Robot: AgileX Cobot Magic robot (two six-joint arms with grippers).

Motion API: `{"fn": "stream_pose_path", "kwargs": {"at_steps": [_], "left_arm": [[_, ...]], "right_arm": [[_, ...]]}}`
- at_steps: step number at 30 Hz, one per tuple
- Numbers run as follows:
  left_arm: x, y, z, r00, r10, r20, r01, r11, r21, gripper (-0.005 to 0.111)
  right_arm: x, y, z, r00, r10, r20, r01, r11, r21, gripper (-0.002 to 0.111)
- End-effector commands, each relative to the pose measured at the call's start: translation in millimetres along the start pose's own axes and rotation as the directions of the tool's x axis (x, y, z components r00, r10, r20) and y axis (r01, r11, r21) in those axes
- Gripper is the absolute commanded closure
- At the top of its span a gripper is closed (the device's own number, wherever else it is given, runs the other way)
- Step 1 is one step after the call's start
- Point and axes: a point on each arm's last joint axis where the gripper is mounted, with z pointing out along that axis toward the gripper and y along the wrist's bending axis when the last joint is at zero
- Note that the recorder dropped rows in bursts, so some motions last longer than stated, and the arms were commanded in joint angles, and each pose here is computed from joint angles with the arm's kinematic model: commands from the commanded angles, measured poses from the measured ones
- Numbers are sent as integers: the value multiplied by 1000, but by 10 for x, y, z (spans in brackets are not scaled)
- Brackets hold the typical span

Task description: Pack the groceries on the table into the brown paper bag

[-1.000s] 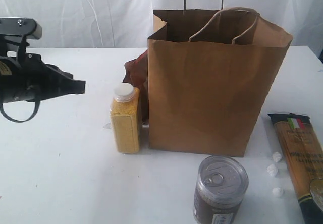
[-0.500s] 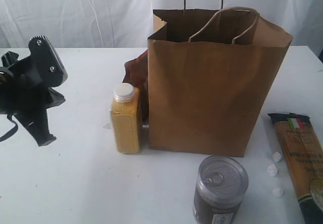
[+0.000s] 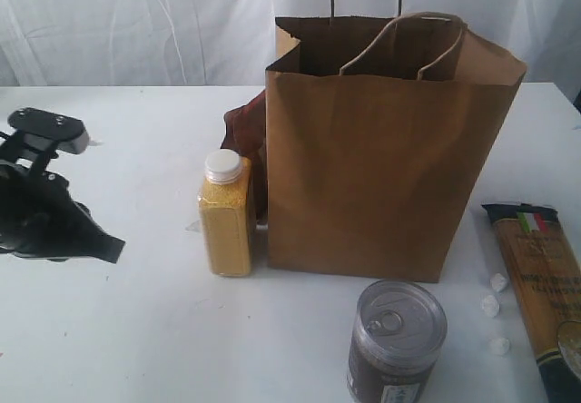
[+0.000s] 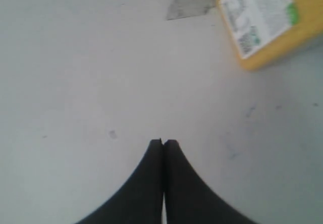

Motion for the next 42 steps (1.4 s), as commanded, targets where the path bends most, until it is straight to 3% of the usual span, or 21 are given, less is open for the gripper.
{"fn": "stream_pose_path", "kwargs": {"at_steps": [1, 4, 8, 10, 12, 14, 16, 18, 20, 27, 32, 42], "left_arm": [[-90, -456, -5, 995, 19, 97, -28, 995, 93, 107], [-215, -674, -30, 966, -49, 253, 17, 992, 125, 107], [-330, -755, -72, 913, -146, 381, 89, 983, 162, 107], [-345, -751, -78, 907, -130, 401, 73, 985, 153, 107], [-344, -751, -72, 911, -28, 412, -20, 994, 111, 107], [-318, -757, -53, 920, 42, 391, -84, 992, 90, 100], [-310, -759, -50, 917, 98, 387, -136, 988, 72, 76], [-347, -749, -62, 898, 109, 426, -144, 988, 51, 25], [-390, -736, -69, 882, 63, 467, -99, 994, 52, 2], [-330, -746, 135, 927, 17, 375, -50, 996, 79, 2], [-357, -720, 249, 916, -46, 398, 19, 997, 72, 2], [-361, -705, 339, 913, -43, 405, 24, 998, 53, 2]], "right_arm": [[-10, 3, -3, 1000, 5, 6, -5, 1000, -4, 108], [-10, 3, -3, 1000, 5, 6, -5, 1000, -4, 108], [-10, 3, -3, 1000, 5, 6, -5, 1000, -4, 108], [-10, 3, -3, 1000, 5, 6, -5, 1000, -4, 108], [-10, 3, -3, 1000, 5, 6, -5, 1000, -4, 108], [-10, 3, -3, 1000, 26, 6, -26, 1000, -4, 108], [-10, 4, -3, 1000, 23, 6, -23, 1000, -4, 108], [-10, 4, -3, 1000, 23, 6, -23, 1000, -4, 108], [-10, 4, -3, 1000, 23, 6, -23, 1000, -4, 108], [-10, 4, -3, 1000, 23, 6, -23, 1000, -4, 108], [-10, 4, -3, 1000, 23, 6, -23, 1000, -4, 108], [-10, 4, -3, 1000, 23, 6, -23, 1000, -4, 108]]}}
